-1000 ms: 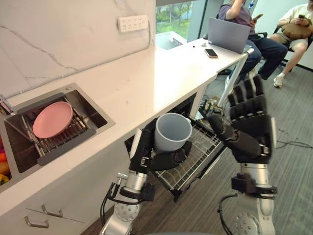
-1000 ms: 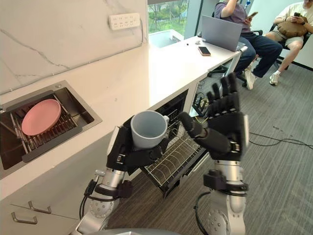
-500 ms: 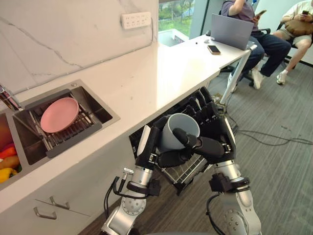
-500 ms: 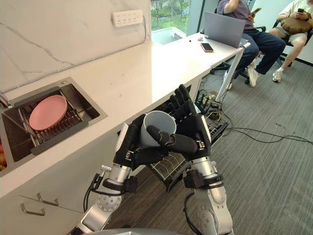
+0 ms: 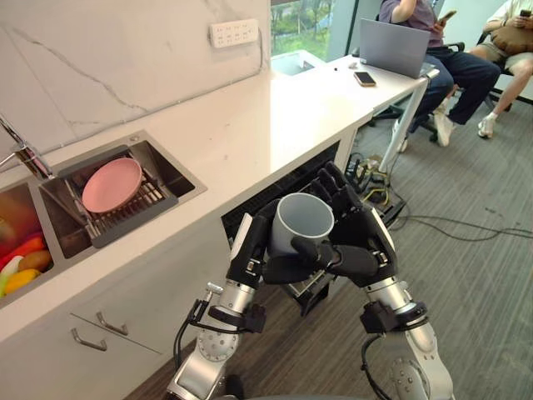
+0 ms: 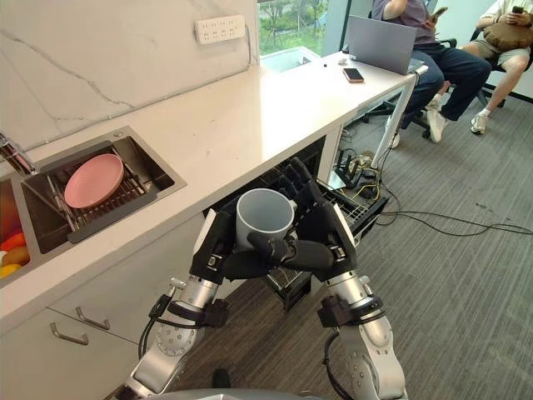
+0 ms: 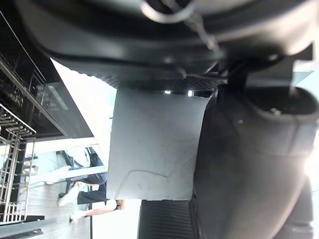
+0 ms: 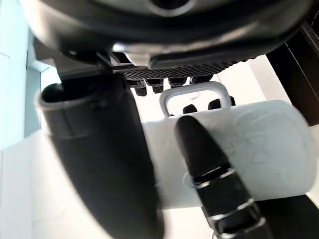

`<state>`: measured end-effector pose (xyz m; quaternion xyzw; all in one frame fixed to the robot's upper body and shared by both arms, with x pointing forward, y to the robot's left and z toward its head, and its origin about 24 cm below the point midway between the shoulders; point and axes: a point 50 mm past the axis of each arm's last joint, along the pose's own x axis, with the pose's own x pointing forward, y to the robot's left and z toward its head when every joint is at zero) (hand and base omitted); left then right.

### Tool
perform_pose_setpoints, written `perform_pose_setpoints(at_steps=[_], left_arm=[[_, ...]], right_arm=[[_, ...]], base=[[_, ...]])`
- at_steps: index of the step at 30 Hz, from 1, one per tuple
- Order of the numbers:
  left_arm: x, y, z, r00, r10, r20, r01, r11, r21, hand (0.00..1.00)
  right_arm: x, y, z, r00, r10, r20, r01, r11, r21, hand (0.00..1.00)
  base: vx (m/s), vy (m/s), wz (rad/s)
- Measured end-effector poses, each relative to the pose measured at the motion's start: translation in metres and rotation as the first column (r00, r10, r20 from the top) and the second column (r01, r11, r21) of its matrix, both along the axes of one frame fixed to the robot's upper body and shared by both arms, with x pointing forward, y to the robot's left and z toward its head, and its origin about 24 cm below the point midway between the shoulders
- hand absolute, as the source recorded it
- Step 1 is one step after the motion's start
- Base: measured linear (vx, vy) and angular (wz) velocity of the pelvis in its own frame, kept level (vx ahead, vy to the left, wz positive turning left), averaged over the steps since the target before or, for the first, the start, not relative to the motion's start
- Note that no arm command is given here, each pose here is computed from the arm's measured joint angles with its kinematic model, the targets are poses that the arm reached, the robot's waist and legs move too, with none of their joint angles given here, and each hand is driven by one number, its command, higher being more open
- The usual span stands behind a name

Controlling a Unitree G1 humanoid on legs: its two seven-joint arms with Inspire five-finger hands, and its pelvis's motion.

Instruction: Walk over to the sink, pick up the cup, carry it to the dishwasher, place the cup inside the dishwasher, then close the dishwasher door

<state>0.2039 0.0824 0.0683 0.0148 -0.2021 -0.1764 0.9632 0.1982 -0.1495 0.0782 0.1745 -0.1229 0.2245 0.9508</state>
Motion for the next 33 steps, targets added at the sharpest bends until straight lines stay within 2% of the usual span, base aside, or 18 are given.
perform_pose_setpoints(at_steps=[9, 14, 28, 29, 33], left_arm=[[0.0, 0.004, 0.008, 0.998, -0.039, 0.055, 0.036, 0.998, 0.043, 0.0], [-0.001, 0.006, 0.011, 0.993, -0.042, 0.106, 0.027, 0.991, 0.135, 0.0], [-0.003, 0.005, 0.016, 0.985, -0.066, 0.158, 0.032, 0.977, 0.211, 0.0], [-0.003, 0.006, 0.016, 0.984, -0.071, 0.161, 0.034, 0.974, 0.222, 0.0], [-0.002, 0.007, 0.016, 0.983, -0.076, 0.164, 0.036, 0.971, 0.235, 0.0]], right_arm=[[0.0, 0.002, -0.007, 0.998, 0.048, -0.031, -0.048, 0.999, -0.011, 1.0], [-0.001, 0.0, -0.009, 0.997, 0.063, -0.051, -0.065, 0.998, -0.027, 1.0], [-0.001, 0.0, -0.012, 0.995, 0.058, -0.086, -0.059, 0.998, -0.009, 1.0], [-0.001, 0.0, -0.012, 0.994, 0.057, -0.092, -0.058, 0.998, -0.01, 0.0], [-0.002, 0.001, -0.013, 0.994, 0.051, -0.099, -0.053, 0.998, -0.016, 0.0]], base=[[-0.01, 0.005, 0.05], [-0.01, 0.005, 0.03], [0.0, 0.0, 0.0], [0.0, 0.0, 0.0], [0.0, 0.0, 0.0]])
